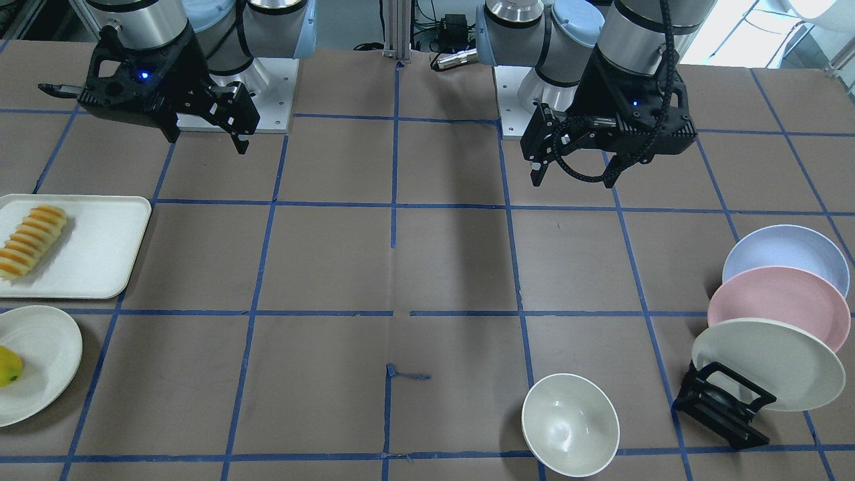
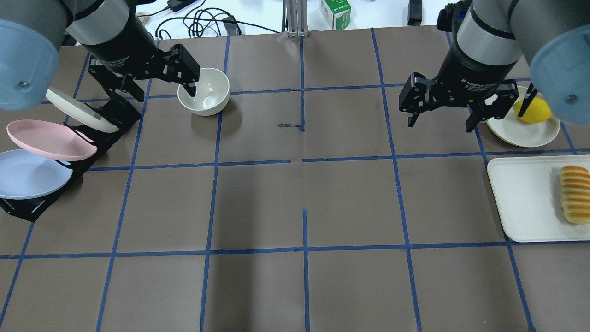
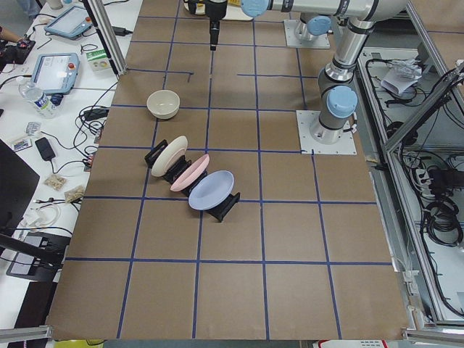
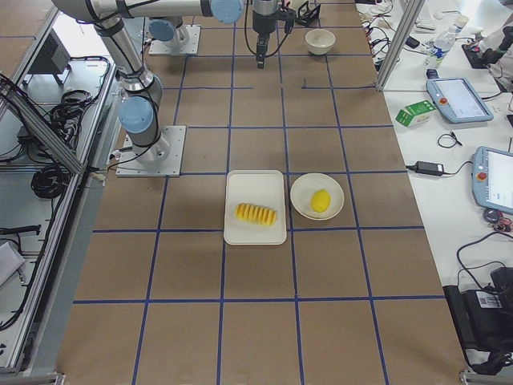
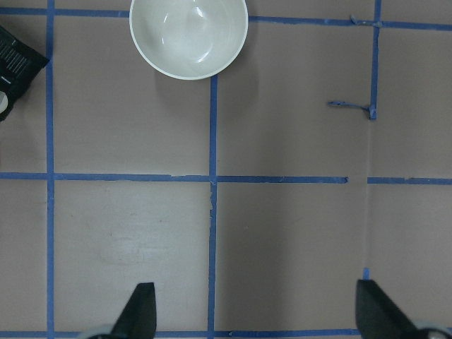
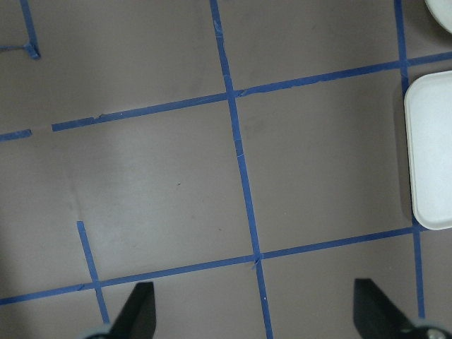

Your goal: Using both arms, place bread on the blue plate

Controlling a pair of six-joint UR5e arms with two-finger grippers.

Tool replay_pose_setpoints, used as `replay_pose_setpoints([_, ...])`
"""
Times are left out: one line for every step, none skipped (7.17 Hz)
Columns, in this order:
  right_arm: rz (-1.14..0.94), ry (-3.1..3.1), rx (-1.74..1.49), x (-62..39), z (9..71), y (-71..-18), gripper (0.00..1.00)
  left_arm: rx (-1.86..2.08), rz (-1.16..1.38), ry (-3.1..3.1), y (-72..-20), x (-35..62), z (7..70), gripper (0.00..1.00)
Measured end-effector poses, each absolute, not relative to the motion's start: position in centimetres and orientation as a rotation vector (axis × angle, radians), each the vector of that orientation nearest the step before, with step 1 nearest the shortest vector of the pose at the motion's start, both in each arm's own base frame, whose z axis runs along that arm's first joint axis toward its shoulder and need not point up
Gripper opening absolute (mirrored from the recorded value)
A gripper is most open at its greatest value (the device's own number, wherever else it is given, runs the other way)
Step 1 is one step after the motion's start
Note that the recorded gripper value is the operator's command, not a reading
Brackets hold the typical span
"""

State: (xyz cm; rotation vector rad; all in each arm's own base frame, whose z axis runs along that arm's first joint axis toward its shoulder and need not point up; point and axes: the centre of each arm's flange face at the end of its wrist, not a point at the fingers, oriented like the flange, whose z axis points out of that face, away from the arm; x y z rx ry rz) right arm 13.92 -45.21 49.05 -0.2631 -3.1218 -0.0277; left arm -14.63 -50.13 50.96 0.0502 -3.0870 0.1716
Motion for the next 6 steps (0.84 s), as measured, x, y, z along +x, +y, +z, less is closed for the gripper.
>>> replay_pose_setpoints([-0.036,-3.121,-0.268,13.82,48.99,-45.17,1.00,0.050,0.170,-3.086,-50.14,-14.64,50.91,1.00])
replay_pose_setpoints([-0.043,-3.120,-0.271,13.79,48.86,-45.12,1.00,0.053,0.168,-3.085,-50.28,-14.70,50.86,1.00])
replay_pose_setpoints([-0.048,-3.119,-0.274,13.78,48.75,-45.09,1.00,0.055,0.170,-3.084,-50.36,-14.76,50.88,1.00])
replay_pose_setpoints([-0.052,-3.118,-0.277,13.82,48.64,-45.05,1.00,0.050,0.174,-3.085,-50.11,-14.77,51.01,1.00])
replay_pose_setpoints([-0.056,-3.118,-0.278,13.82,48.51,-45.05,1.00,0.047,0.179,-3.085,-49.74,-14.77,51.15,1.00])
replay_pose_setpoints([-0.057,-3.117,-0.292,13.29,48.35,-45.31,1.00,0.049,0.179,-3.086,-49.53,-14.63,51.13,1.00])
